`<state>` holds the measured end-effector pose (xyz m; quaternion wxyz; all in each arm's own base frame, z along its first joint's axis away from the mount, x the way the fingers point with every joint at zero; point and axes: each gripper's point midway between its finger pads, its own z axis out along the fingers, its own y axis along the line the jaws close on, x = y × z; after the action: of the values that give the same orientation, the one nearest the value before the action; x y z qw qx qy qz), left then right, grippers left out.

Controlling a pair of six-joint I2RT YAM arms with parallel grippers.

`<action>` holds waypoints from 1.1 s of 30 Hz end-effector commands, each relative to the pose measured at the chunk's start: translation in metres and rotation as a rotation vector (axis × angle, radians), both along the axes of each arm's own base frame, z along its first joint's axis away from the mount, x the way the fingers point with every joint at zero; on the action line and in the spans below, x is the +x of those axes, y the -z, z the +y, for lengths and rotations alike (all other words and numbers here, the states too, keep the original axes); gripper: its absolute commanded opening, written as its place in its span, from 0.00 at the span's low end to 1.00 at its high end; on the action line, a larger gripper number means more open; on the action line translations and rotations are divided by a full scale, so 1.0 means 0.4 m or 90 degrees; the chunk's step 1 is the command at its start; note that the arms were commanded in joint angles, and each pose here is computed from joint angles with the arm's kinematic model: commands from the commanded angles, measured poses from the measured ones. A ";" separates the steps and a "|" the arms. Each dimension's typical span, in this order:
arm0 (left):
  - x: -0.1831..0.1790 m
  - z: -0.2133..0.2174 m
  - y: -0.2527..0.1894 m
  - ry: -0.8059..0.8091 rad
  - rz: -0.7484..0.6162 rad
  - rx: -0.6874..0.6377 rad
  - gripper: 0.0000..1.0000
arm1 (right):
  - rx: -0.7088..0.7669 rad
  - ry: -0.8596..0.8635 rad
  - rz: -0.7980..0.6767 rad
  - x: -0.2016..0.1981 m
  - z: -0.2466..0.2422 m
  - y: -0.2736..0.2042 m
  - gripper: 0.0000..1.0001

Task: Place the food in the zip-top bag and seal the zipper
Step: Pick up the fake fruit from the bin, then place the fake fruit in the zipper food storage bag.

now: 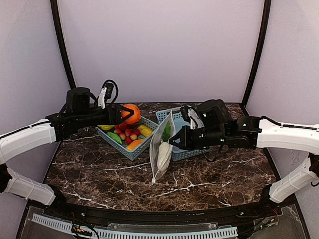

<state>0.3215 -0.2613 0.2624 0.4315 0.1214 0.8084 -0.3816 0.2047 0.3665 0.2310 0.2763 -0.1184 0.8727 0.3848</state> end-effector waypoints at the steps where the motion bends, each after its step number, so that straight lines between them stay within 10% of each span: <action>1: -0.118 -0.049 -0.103 0.118 -0.092 -0.014 0.60 | 0.023 0.006 -0.020 0.019 0.008 -0.037 0.00; 15: -0.362 -0.246 -0.207 0.318 -0.179 -0.035 0.60 | 0.025 0.008 -0.022 0.020 0.003 -0.042 0.00; 33: -0.265 -0.283 0.006 0.217 -0.073 0.165 0.54 | 0.028 0.022 -0.029 0.024 -0.009 -0.050 0.00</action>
<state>0.2069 -0.3880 0.2655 0.3801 0.3483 0.7701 -0.3759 0.2089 0.3635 0.2313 0.2821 -0.1130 0.8736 0.3801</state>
